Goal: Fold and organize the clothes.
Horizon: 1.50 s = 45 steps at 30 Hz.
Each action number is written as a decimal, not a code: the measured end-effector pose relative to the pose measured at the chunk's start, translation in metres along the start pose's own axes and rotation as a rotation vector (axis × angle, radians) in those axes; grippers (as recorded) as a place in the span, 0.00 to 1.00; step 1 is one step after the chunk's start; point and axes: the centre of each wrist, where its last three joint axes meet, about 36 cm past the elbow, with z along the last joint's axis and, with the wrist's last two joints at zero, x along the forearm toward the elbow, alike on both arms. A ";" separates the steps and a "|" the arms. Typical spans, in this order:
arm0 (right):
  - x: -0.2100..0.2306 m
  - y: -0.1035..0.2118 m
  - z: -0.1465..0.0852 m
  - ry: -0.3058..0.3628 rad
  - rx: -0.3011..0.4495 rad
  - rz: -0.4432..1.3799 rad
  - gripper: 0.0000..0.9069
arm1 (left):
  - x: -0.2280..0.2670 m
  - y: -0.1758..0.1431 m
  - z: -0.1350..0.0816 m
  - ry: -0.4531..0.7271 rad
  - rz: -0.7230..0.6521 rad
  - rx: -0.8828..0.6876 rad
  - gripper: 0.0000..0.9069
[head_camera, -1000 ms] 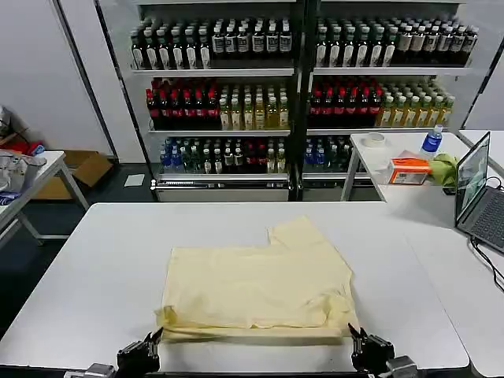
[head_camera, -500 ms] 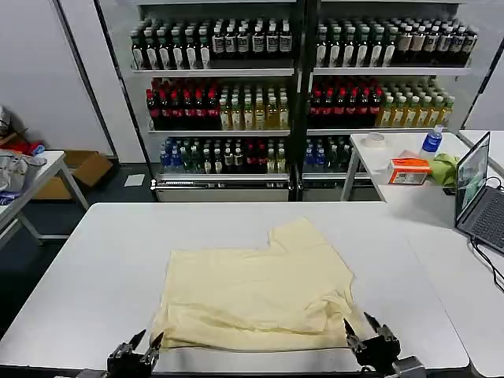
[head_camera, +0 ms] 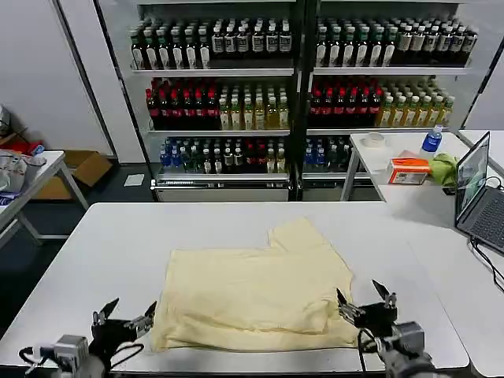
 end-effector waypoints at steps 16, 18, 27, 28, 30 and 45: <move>-0.146 0.020 -0.034 0.027 -0.005 -0.004 1.00 | -0.097 0.006 -0.025 0.014 -0.007 0.000 1.00; -0.163 0.022 -0.039 0.035 -0.002 -0.002 1.00 | -0.110 0.005 -0.027 0.021 -0.010 0.000 1.00; -0.220 0.030 -0.056 0.073 0.009 0.017 1.00 | -0.164 -0.001 -0.034 0.056 -0.023 -0.007 1.00; -0.226 0.031 -0.058 0.076 0.009 0.019 1.00 | -0.169 -0.001 -0.034 0.060 -0.023 -0.006 1.00; -0.235 0.032 -0.060 0.084 0.007 0.022 1.00 | -0.177 -0.001 -0.035 0.068 -0.026 -0.005 1.00; -0.284 0.038 -0.052 0.182 -0.030 0.046 1.00 | -0.207 -0.011 -0.039 0.101 -0.005 -0.010 0.14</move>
